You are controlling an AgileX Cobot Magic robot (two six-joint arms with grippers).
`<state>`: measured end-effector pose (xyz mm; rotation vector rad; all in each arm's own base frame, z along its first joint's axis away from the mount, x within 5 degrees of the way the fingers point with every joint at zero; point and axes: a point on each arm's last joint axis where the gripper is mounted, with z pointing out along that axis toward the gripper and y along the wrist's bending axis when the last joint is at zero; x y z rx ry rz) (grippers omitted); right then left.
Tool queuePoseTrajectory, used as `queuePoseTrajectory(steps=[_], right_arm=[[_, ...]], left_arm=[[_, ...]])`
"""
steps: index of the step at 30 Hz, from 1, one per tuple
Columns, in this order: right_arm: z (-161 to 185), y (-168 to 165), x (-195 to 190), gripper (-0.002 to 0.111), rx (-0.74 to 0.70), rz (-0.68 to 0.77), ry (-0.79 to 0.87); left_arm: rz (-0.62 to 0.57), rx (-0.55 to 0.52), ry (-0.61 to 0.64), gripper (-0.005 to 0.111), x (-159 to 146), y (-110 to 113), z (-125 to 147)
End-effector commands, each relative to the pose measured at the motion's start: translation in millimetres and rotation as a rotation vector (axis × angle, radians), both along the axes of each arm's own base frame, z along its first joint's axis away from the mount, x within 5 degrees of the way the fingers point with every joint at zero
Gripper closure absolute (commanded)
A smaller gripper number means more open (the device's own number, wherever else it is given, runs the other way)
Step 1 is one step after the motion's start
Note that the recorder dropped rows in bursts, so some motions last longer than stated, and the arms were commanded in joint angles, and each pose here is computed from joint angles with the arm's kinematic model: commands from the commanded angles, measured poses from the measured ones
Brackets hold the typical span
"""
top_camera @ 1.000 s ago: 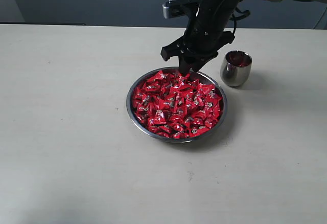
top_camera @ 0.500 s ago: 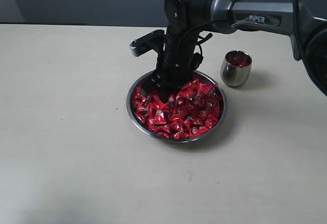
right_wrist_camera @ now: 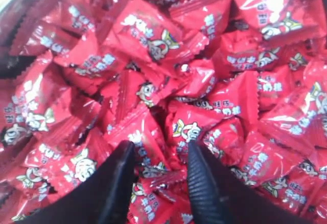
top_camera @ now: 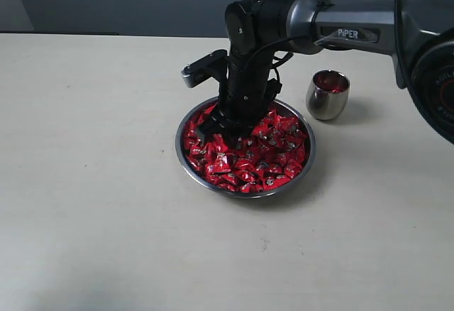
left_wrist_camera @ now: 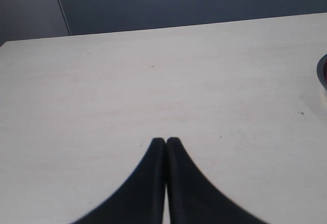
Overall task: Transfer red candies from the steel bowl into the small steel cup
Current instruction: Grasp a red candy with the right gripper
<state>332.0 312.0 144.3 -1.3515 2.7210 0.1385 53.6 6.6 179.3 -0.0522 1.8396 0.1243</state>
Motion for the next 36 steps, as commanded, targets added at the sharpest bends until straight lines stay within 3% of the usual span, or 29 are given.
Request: queuePoseTrajectory(steps=[1, 10, 18, 25, 36], right_arm=[[-9, 0, 0, 0.073, -0.008, 0.0, 0.016], [-17, 0, 0, 0.076, -0.021, 0.002, 0.026], [-17, 0, 1, 0.108, -0.02, 0.001, 0.025], [-16, -1, 0, 0.109, -0.025, 0.002, 0.032], [17, -4, 0, 0.109, 0.005, 0.011, -0.033]], left_arm=[[0.001, -0.001, -0.021, 0.106, 0, 0, 4], [0.001, -0.001, -0.021, 0.106, 0, 0, 4], [0.001, -0.001, -0.021, 0.106, 0, 0, 4], [0.001, -0.001, -0.021, 0.106, 0, 0, 4], [0.001, -0.001, -0.021, 0.106, 0, 0, 4]])
